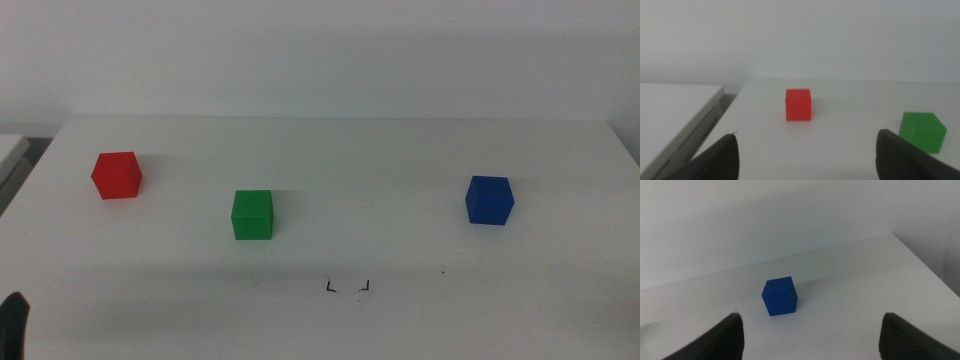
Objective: Stack red cubes first, then green, then blue cubes in a specific spot.
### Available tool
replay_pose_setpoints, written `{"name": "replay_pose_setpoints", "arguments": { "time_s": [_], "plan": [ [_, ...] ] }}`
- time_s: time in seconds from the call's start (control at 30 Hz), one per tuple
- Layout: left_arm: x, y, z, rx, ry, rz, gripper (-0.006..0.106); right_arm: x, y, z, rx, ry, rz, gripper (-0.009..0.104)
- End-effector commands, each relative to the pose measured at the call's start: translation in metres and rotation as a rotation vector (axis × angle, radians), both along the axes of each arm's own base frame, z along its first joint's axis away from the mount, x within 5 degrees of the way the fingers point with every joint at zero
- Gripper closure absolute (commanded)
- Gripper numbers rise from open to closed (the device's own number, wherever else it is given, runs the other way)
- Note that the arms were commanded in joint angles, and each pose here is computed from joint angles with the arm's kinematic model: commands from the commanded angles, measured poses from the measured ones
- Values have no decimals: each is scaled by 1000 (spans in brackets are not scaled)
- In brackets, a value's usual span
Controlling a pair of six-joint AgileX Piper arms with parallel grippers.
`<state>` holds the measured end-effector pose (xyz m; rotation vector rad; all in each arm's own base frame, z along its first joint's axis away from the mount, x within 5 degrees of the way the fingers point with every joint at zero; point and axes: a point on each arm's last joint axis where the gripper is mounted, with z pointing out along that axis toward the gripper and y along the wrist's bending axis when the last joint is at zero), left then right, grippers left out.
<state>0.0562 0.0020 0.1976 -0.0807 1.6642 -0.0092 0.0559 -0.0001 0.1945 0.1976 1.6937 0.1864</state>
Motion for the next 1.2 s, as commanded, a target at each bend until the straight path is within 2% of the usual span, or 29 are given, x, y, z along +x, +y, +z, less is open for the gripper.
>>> {"name": "replay_pose_setpoints", "arguments": {
  "time_s": [0.0,0.13,0.27,0.47,0.6,0.67,0.7,0.8,1.0,1.17],
  "plan": [
    [2,-1,13,-18,22,-6,7,0,-1,0,-18,-11,-6,2],
    [23,-2,64,-42,297,-25,7,0,-1,0,-18,-11,-6,2],
    [63,-1,118,-50,563,-43,7,0,-1,0,-18,-11,-6,2],
    [144,3,144,-46,784,-45,7,0,-1,0,-18,-11,-6,2],
    [207,6,136,-62,847,-42,7,0,-1,0,-18,-11,-6,2],
    [236,9,125,-51,918,-41,7,0,-1,0,-18,-11,-6,2],
    [267,15,116,-47,952,-42,7,0,-1,0,-18,-11,-6,2],
    [307,23,102,-38,997,-51,7,0,-1,0,-18,-11,-6,2],
    [372,32,62,-25,1067,-63,7,0,-1,0,-18,-11,-6,2],
    [406,34,27,-27,1097,-78,7,0,-1,0,-18,-11,-6,2]
  ]
}}
